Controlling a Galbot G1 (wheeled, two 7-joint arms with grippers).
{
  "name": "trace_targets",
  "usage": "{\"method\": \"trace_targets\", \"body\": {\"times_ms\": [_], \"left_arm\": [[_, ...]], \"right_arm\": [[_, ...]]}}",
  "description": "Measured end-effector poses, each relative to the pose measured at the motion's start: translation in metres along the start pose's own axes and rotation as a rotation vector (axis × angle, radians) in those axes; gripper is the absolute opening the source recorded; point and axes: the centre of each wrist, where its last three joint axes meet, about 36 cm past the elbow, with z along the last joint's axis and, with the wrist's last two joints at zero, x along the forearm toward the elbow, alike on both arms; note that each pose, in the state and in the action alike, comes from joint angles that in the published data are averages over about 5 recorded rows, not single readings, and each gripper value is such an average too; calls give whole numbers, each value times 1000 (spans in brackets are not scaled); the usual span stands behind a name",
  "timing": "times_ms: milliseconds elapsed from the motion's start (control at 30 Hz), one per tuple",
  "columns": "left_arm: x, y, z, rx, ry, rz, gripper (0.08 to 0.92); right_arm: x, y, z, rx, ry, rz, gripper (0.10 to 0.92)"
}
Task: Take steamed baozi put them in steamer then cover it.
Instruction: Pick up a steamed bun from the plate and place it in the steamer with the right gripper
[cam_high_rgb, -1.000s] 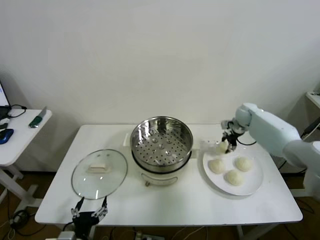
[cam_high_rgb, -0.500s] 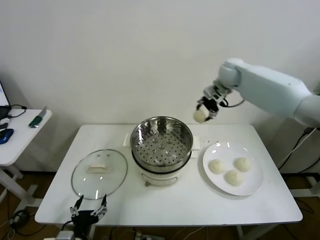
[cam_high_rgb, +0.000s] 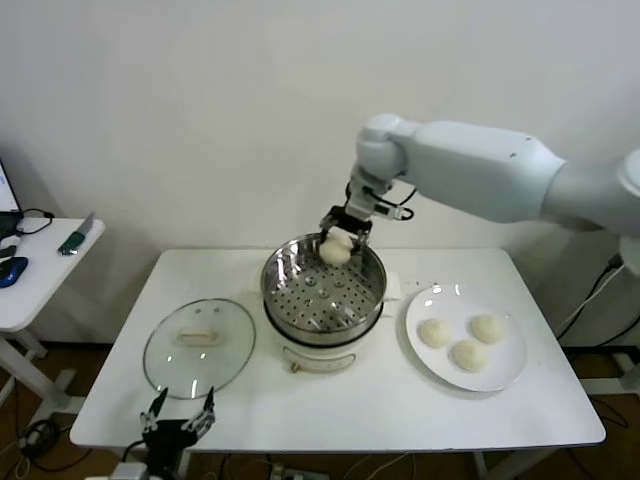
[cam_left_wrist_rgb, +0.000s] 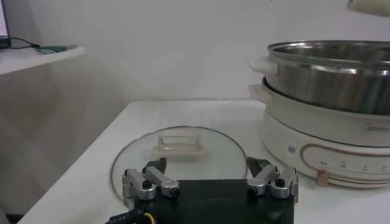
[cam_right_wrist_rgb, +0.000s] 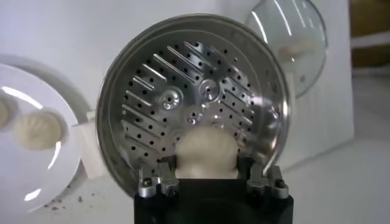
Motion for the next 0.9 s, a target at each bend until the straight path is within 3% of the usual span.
{"method": "trace_targets", "body": {"times_ms": [300,900], "left_arm": [[0,2,1,-6,3,-6,823],[-6,4,4,-2,-3,-10,823]], "right_arm": [[-42,-8,12,101,-14,-38,653],[-94,-17,39,97,-34,-36,678]]}}
